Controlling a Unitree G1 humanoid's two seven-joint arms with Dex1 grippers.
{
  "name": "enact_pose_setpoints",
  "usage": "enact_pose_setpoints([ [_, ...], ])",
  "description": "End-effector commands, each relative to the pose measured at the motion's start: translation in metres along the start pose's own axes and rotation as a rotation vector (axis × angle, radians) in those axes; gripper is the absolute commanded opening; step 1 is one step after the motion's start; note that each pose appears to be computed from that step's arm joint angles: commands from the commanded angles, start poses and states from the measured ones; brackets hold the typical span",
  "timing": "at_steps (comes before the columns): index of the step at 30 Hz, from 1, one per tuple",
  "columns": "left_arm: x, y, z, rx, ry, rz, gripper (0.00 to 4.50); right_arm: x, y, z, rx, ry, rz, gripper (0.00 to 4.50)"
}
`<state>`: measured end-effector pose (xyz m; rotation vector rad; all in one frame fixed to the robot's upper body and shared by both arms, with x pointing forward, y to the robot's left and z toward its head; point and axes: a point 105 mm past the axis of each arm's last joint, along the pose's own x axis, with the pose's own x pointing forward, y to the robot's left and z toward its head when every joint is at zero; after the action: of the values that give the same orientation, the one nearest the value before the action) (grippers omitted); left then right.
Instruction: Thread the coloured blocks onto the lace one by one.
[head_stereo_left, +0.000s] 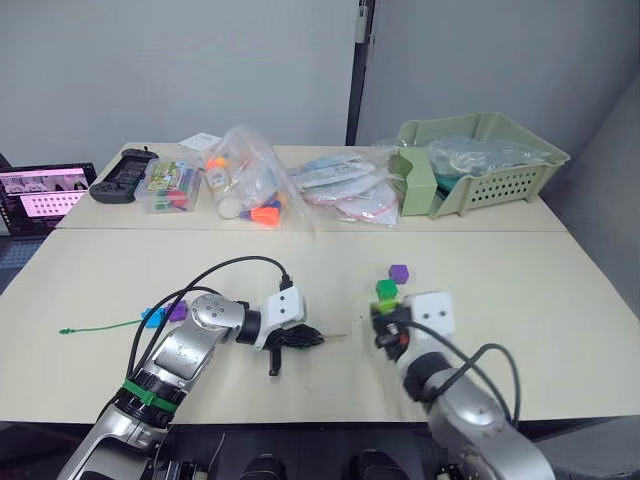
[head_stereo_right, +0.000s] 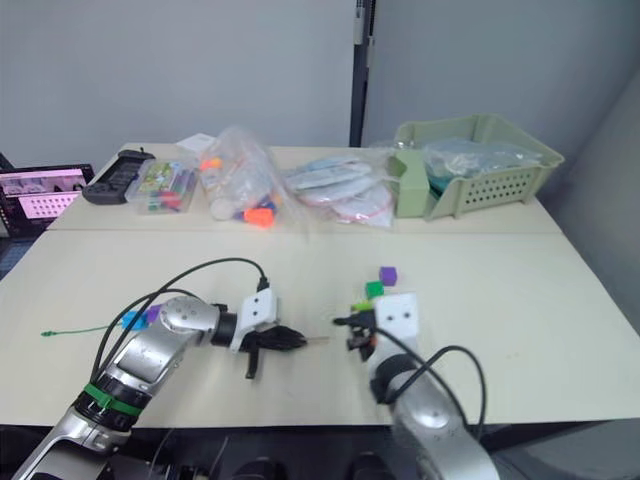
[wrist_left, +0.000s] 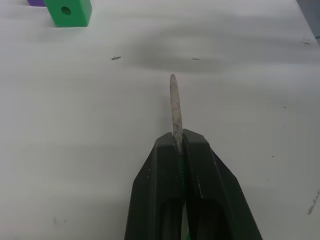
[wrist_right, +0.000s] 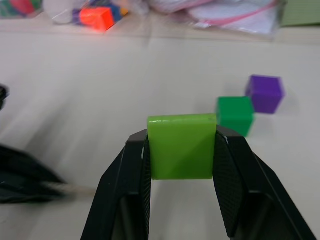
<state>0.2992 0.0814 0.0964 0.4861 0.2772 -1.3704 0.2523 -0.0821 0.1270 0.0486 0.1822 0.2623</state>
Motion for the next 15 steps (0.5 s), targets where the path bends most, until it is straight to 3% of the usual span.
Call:
enact_pose_setpoints([
  [1,-0.007,0.007,0.014,0.042,-0.032,0.029,0.0,-0.001,0.002,-0.011,0.006,0.061,0.006,1.15],
  [5,-0.009,0.008,0.014,0.046,-0.028,0.035,0.0,0.008,0.011,-0.033,0.04,0.152,0.106,1.15],
  [11,-0.009,0.009,0.013,0.044,-0.026,0.037,0.0,0.018,0.013,-0.047,0.037,0.198,0.136,1.15],
  [13,-0.009,0.01,0.013,0.044,-0.025,0.04,0.0,0.018,0.008,-0.04,0.026,0.156,0.108,2.21],
  [15,-0.01,0.01,0.013,0.044,-0.024,0.041,0.0,0.016,0.007,-0.031,0.02,0.114,0.109,2.85],
])
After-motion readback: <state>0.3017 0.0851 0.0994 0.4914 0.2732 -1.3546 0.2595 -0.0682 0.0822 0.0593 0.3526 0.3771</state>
